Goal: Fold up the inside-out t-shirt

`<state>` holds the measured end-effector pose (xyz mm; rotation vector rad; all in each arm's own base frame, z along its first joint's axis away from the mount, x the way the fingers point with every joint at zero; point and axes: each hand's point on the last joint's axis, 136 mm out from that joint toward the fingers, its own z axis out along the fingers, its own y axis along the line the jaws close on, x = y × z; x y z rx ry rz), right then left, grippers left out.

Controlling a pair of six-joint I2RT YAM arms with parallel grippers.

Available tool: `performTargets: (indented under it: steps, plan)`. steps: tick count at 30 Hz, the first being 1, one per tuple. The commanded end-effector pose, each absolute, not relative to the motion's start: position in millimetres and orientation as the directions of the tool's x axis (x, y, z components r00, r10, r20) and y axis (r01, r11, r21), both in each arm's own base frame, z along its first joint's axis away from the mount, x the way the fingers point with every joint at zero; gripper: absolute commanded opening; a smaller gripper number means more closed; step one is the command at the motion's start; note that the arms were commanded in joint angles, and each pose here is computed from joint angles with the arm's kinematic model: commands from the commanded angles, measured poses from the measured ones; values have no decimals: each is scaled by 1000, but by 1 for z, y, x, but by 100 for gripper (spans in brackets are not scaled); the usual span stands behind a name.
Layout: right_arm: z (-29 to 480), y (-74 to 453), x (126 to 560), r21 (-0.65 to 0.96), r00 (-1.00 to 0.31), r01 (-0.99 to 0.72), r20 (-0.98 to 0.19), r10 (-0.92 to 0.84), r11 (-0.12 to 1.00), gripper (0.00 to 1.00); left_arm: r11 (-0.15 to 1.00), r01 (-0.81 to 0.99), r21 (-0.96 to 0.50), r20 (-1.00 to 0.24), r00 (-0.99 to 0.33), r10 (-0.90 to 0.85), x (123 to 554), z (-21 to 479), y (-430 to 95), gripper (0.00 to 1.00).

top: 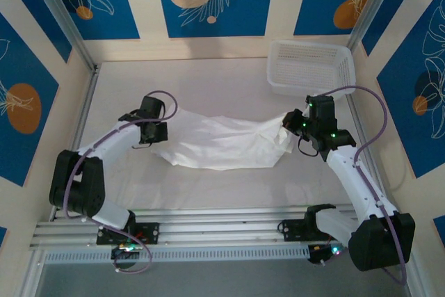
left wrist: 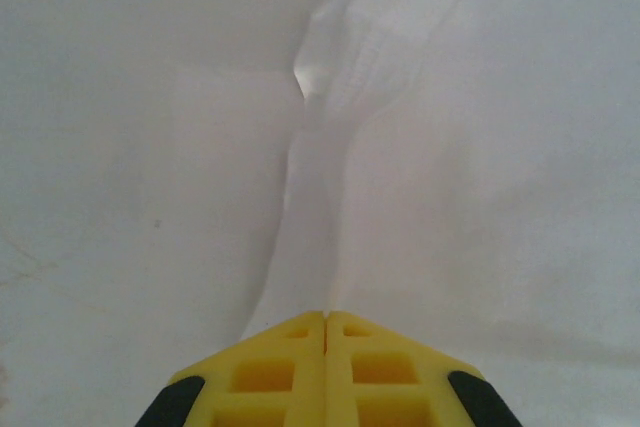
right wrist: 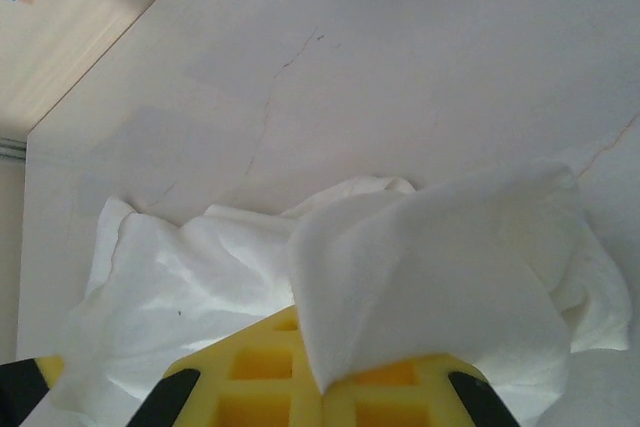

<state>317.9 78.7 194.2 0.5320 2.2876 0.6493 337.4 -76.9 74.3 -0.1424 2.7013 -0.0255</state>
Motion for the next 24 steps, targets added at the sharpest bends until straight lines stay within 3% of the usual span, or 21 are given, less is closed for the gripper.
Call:
performTargets:
  steps: [1,4,7,11,17,21,24]
  plan:
    - [208,77,318,577,-659,176,-533,531,798,0,990,-116,-76,-379,-915,-136,331,59,-80,5]
    - [209,76,317,576,-655,172,-539,529,799,0,991,-131,-39,-387,-912,-136,329,60,-72,20]
    - [209,76,317,577,-654,172,-540,530,799,0,986,-165,28,-402,-905,-141,327,64,-58,26]
    - [209,76,316,579,-654,172,-538,532,797,0,979,-189,80,-406,-903,-141,322,64,-47,30]
    - [209,77,316,581,-655,170,-537,532,796,0,987,-161,21,-390,-910,-141,324,56,-59,30]
    - [208,77,316,580,-657,172,-534,532,796,0,986,-165,24,-383,-913,-144,325,51,-58,21]
    - [211,76,316,582,-653,172,-537,534,795,0,985,-170,34,-395,-907,-143,326,54,-56,0]
